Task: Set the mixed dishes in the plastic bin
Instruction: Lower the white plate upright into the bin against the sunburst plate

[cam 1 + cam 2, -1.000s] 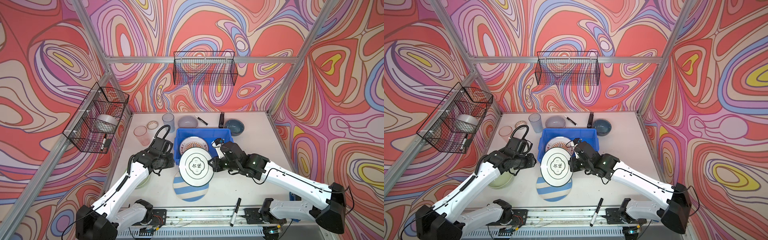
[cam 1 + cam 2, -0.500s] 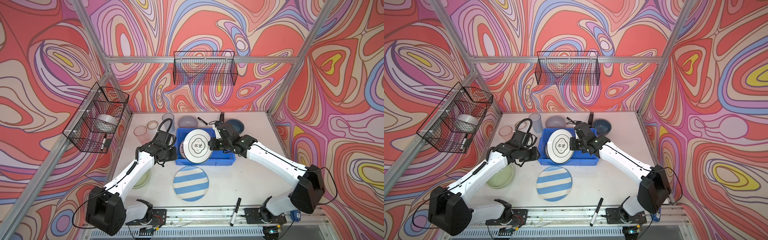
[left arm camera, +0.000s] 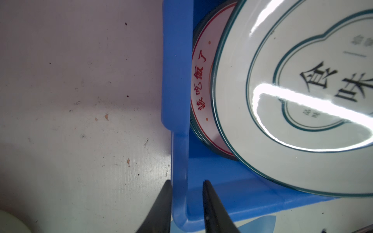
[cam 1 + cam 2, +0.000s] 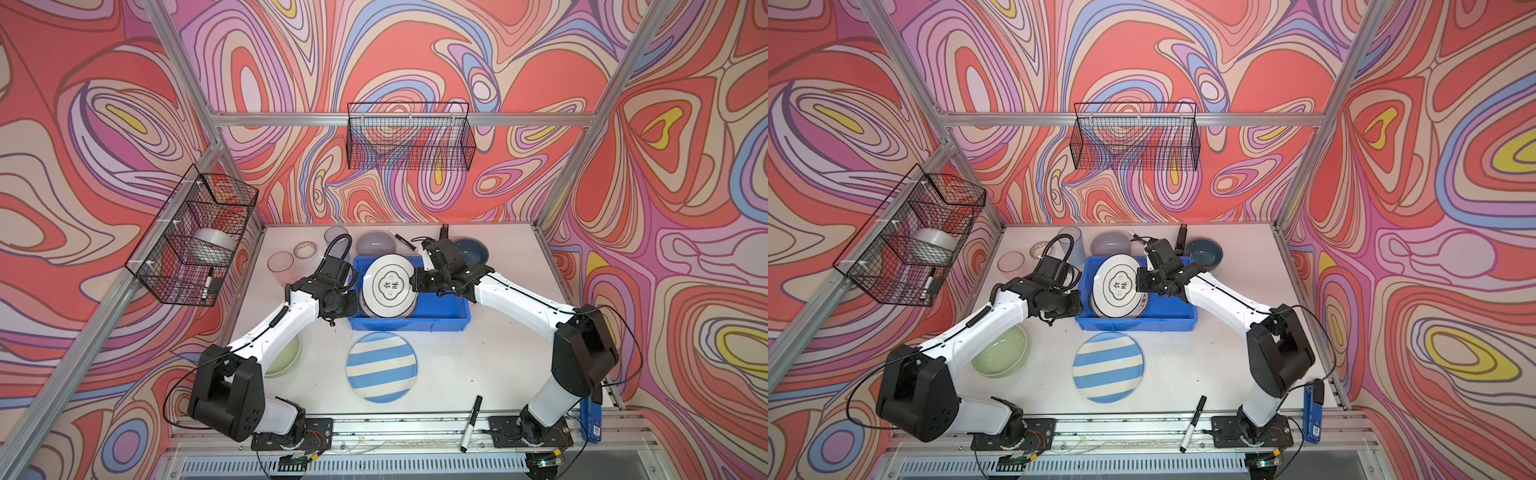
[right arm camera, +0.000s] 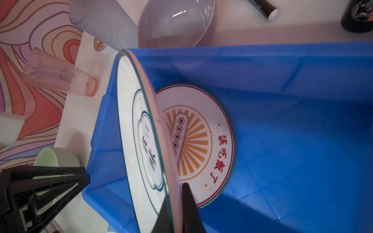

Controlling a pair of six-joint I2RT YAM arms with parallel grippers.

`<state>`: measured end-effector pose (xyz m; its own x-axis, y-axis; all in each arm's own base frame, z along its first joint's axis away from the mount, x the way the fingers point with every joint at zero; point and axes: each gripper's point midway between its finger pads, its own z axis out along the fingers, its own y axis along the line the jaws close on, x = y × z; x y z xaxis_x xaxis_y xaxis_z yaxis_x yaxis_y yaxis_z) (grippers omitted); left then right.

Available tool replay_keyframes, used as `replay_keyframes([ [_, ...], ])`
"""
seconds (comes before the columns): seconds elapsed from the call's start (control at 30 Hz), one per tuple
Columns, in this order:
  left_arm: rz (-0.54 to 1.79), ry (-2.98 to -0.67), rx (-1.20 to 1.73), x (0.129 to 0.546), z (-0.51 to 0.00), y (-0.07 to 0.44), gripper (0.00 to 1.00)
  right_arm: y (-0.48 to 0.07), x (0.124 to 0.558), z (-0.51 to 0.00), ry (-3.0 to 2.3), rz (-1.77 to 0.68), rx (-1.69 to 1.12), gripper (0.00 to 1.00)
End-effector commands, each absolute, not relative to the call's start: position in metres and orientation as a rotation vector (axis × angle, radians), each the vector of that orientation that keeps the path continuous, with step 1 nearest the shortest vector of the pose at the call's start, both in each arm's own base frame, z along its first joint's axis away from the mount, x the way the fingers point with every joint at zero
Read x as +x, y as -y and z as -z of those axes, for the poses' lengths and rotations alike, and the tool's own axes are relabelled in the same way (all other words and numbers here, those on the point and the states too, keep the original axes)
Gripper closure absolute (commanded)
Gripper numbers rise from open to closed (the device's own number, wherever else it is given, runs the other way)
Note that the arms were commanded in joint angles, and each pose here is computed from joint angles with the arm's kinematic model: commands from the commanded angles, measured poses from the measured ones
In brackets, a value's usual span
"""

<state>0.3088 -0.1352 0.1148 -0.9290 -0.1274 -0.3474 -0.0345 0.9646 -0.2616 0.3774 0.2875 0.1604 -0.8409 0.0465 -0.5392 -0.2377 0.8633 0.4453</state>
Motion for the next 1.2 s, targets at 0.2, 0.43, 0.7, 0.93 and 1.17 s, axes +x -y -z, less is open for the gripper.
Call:
replay_keyframes([
  [0.2, 0.32, -2.734, -0.092, 0.323, -0.117, 0.134, 0.72, -0.307, 0.389, -0.163, -2.441, -0.811, -0.144, 1.0],
  [0.43, 0.328, -2.741, -0.079, 0.326, -0.115, 0.136, 0.73, -0.308, 0.386, -0.15, -2.468, -0.845, -0.11, 0.96],
  [0.7, 0.343, -2.752, -0.072, 0.327, -0.111, 0.14, 0.74, -0.305, 0.381, -0.126, -2.527, -0.835, -0.086, 0.91],
  [0.93, 0.347, -2.747, -0.07, 0.328, -0.112, 0.14, 0.74, -0.304, 0.375, -0.114, -2.555, -0.847, -0.063, 0.88],
  [1.17, 0.344, -2.75, -0.054, 0.33, -0.116, 0.141, 0.74, -0.299, 0.372, -0.105, -2.584, -0.806, -0.058, 0.77],
])
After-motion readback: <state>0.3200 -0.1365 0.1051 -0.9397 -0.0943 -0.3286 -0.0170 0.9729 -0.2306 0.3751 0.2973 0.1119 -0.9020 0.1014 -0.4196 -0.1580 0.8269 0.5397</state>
